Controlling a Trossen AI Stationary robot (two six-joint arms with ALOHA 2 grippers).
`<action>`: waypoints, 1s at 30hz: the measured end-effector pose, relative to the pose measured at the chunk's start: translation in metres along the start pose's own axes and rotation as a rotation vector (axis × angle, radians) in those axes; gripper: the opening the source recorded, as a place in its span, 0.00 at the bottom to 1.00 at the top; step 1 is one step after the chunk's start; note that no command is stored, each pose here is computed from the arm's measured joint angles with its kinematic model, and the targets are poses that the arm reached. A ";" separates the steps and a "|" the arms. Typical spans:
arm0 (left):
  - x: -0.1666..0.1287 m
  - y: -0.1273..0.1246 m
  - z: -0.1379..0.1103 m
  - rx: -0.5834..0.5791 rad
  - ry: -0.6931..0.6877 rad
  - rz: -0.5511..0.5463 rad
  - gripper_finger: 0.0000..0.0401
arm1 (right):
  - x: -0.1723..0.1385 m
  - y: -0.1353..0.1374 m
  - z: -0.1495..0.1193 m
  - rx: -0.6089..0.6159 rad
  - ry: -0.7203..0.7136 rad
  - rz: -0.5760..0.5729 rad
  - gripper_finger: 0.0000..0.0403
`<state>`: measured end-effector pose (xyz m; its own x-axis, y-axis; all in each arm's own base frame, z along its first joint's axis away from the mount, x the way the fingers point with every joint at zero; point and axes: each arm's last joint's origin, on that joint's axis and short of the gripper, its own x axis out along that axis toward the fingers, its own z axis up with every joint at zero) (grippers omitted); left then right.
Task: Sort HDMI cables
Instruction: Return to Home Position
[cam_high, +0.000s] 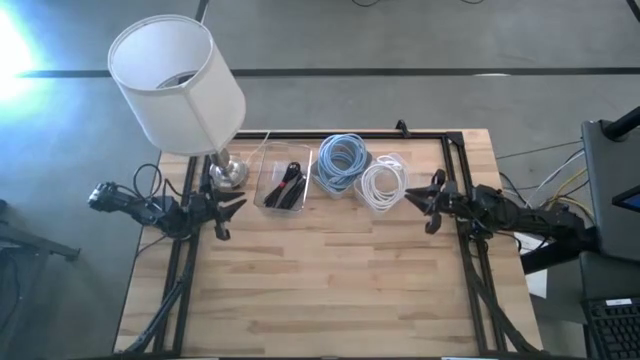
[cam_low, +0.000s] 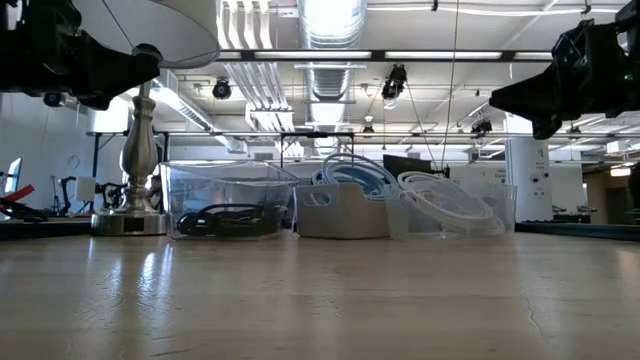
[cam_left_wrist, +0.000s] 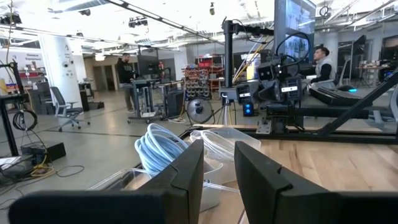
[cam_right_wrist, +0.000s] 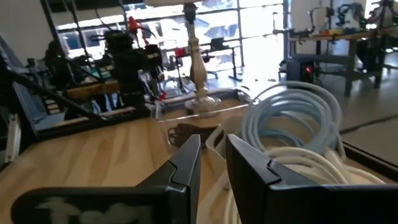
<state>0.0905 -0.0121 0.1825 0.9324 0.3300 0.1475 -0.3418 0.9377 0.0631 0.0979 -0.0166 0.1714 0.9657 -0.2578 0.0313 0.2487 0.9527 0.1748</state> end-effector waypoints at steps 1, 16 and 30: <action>0.000 0.000 0.000 0.000 0.000 0.000 0.24 | -0.001 -0.001 -0.001 0.002 0.006 -0.009 0.18; 0.000 0.000 -0.001 0.003 0.003 -0.003 0.24 | 0.000 -0.001 -0.005 -0.081 0.052 -0.012 0.23; 0.000 0.000 0.000 0.001 0.001 0.000 0.24 | 0.001 -0.001 -0.006 -0.084 0.069 -0.011 0.17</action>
<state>0.0906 -0.0121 0.1822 0.9326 0.3299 0.1466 -0.3417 0.9376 0.0638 0.0994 -0.0170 0.1650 0.9649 -0.2597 -0.0384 0.2622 0.9606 0.0919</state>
